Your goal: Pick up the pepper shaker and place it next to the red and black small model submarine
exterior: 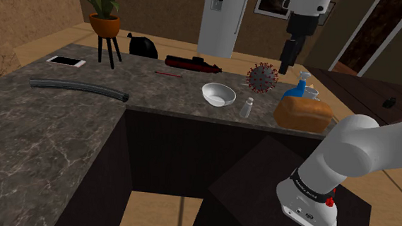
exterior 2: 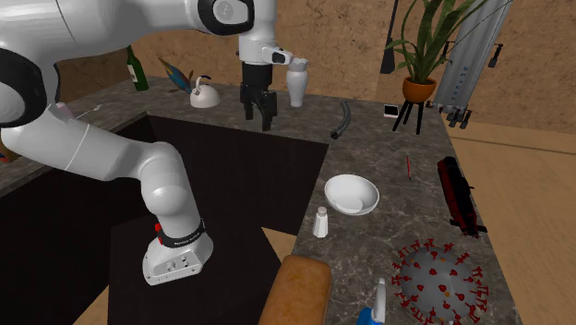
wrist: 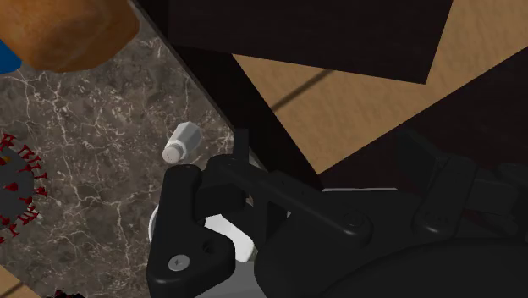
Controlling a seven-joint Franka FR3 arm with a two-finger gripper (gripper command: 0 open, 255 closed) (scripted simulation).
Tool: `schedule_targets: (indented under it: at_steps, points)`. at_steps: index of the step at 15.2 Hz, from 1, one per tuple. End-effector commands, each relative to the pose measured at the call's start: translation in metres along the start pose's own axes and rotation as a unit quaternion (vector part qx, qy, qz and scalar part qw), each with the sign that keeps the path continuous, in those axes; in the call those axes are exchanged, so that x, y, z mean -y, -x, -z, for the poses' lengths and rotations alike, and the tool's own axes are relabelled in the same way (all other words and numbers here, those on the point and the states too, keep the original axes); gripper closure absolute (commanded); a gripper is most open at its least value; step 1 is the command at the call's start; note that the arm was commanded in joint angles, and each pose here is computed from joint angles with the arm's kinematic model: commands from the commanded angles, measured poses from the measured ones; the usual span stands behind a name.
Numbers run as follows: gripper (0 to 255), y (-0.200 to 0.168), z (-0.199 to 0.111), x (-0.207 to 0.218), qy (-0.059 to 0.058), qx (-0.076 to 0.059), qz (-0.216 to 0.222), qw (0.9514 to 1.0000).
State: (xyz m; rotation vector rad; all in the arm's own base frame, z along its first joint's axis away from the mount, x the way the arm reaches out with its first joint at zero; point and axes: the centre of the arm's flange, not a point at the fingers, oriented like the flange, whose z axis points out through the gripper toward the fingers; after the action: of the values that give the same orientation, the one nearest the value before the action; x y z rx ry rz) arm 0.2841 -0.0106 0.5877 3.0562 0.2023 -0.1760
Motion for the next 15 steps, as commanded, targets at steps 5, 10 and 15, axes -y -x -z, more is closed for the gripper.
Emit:
schedule_targets:
  at_steps: [5,10,15]
  points:
    - [0,-0.009,-0.042,-0.028,0.001,-0.024,0.018,0.9995]
    - [0,-0.024,-0.093,-0.062,0.003,-0.054,0.041,0.9977]
    - [0,-0.044,-0.143,-0.096,0.004,-0.084,0.064,0.9943]
